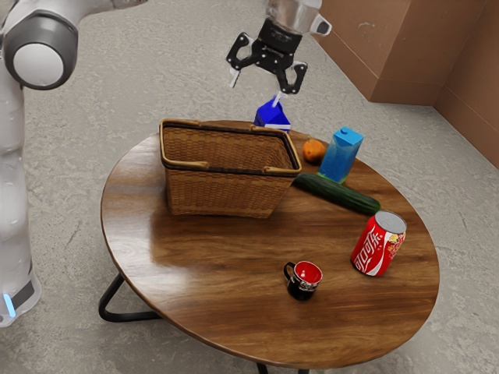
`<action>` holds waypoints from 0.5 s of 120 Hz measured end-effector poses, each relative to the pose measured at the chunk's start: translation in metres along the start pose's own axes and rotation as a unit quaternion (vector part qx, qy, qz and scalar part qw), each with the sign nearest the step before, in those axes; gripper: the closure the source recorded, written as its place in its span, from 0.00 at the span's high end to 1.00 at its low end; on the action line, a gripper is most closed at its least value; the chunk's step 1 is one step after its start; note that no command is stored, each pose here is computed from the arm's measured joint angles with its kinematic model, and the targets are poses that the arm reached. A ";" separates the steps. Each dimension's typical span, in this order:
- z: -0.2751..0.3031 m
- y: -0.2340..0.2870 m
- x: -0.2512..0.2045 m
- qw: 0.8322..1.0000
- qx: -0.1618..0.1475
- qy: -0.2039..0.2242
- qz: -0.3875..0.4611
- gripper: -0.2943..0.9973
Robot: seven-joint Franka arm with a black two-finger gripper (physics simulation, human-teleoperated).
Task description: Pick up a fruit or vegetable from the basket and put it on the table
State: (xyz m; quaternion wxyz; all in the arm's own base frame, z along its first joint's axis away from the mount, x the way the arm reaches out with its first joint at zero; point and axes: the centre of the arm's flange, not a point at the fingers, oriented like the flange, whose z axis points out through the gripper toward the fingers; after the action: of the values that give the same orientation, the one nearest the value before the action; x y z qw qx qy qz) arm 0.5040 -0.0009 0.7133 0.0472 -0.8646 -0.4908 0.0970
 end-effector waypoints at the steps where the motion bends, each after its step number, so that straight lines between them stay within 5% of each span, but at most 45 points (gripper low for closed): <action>1: 0.000 0.001 0.000 1.000 -0.004 0.002 -0.009 0.77; 28: -0.025 0.011 -0.019 0.975 -0.082 0.026 -0.207 0.77; 60: 0.006 0.010 -0.025 0.936 -0.066 0.009 -0.344 0.77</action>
State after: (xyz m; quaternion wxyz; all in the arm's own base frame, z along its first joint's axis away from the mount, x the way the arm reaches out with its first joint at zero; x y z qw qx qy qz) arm 0.4986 -0.0270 0.7091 0.0249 -0.6446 -0.7634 0.0341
